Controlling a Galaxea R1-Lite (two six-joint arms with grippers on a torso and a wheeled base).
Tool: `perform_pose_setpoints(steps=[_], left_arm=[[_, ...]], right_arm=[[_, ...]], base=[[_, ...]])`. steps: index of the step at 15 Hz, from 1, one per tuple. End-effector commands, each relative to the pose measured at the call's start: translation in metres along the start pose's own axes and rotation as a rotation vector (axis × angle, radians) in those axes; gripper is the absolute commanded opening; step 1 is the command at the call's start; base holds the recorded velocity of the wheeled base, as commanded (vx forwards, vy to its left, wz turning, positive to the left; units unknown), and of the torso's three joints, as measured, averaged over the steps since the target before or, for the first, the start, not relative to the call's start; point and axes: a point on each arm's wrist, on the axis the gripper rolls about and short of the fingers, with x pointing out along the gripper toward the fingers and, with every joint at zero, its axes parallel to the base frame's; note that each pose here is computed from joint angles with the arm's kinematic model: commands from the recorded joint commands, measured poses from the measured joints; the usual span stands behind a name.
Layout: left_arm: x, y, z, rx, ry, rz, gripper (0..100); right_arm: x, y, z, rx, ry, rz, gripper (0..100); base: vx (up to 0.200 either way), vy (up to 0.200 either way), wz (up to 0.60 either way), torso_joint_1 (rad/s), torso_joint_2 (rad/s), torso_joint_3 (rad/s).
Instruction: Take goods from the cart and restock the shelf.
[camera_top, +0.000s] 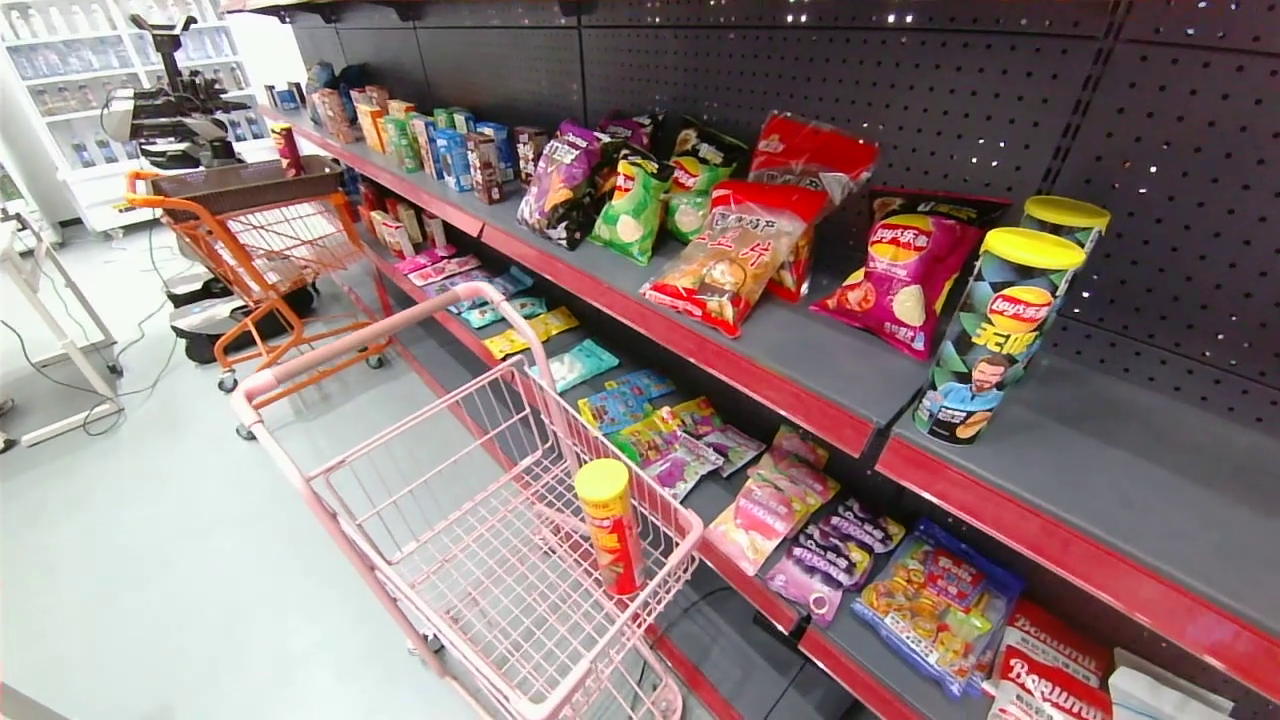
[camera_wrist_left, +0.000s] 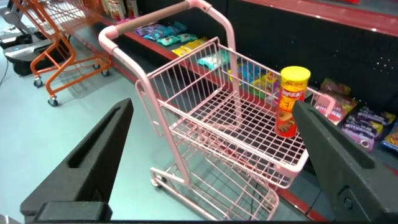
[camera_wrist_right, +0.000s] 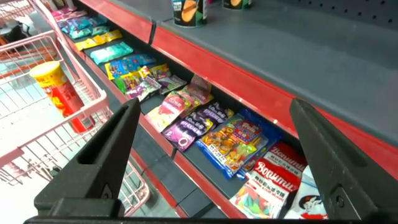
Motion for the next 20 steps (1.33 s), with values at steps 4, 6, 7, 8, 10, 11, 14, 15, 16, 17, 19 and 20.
perform_pose_setpoints(steps=[4, 6, 7, 8, 10, 11, 14, 15, 16, 17, 19, 20], left_arm=[[0.0, 0.0, 0.0002, 0.0, 0.0, 0.0, 100], [0.0001, 0.0, -0.0002, 0.0, 0.002, 0.0, 100], [0.0, 0.0, 0.0002, 0.0, 0.0, 0.0, 100], [0.0, 0.0, 0.0002, 0.0, 0.0, 0.0, 100], [0.0, 0.0, 0.0002, 0.0, 0.0, 0.0, 100], [0.0001, 0.0, -0.0002, 0.0, 0.002, 0.0, 100], [0.0, 0.0, 0.0002, 0.0, 0.0, 0.0, 100], [0.0, 0.0, 0.0002, 0.0, 0.0, 0.0, 100], [0.0001, 0.0, -0.0002, 0.0, 0.002, 0.0, 100], [0.0, 0.0, 0.0002, 0.0, 0.0, 0.0, 100], [0.0, 0.0, 0.0002, 0.0, 0.0, 0.0, 100], [0.0001, 0.0, -0.0002, 0.0, 0.002, 0.0, 100]], right_arm=[[0.0, 0.0, 0.0, 0.0, 0.0, 0.0, 100], [0.0, 0.0, 0.0, 0.0, 0.0, 0.0, 100], [0.0, 0.0, 0.0, 0.0, 0.0, 0.0, 100], [0.0, 0.0, 0.0, 0.0, 0.0, 0.0, 100], [0.0, 0.0, 0.0, 0.0, 0.0, 0.0, 100], [0.0, 0.0, 0.0, -0.002, 0.0, 0.0, 100], [0.0, 0.0, 0.0, -0.002, 0.0, -0.001, 100], [0.0, 0.0, 0.0, -0.002, 0.0, -0.001, 100], [0.0, 0.0, 0.0, -0.002, 0.0, 0.0, 100], [0.0, 0.0, 0.0, -0.002, 0.0, -0.003, 100], [0.0, 0.0, 0.0, -0.002, 0.0, 0.0, 100], [0.0, 0.0, 0.0, -0.002, 0.0, 0.0, 100]], base=[[0.0, 0.0, 0.0, -0.144, 0.35, 0.215], [0.0, 0.0, 0.0, -0.146, 0.37, 0.22], [0.0, 0.0, 0.0, -0.154, 0.38, 0.237], [0.0, 0.0, 0.0, -0.144, 0.38, 0.227], [0.0, 0.0, 0.0, -0.151, 0.4, 0.234], [0.0, 0.0, 0.0, -0.173, 0.47, 0.281], [0.0, 0.0, 0.0, -0.193, 0.54, 0.349], [0.0, 0.0, 0.0, -0.188, 0.53, 0.354], [0.0, 0.0, 0.0, -0.188, 0.55, 0.359], [0.0, 0.0, 0.0, -0.193, 0.54, 0.354], [0.0, 0.0, 0.0, -0.176, 0.52, 0.351], [0.0, 0.0, 0.0, -0.154, 0.52, 0.378]])
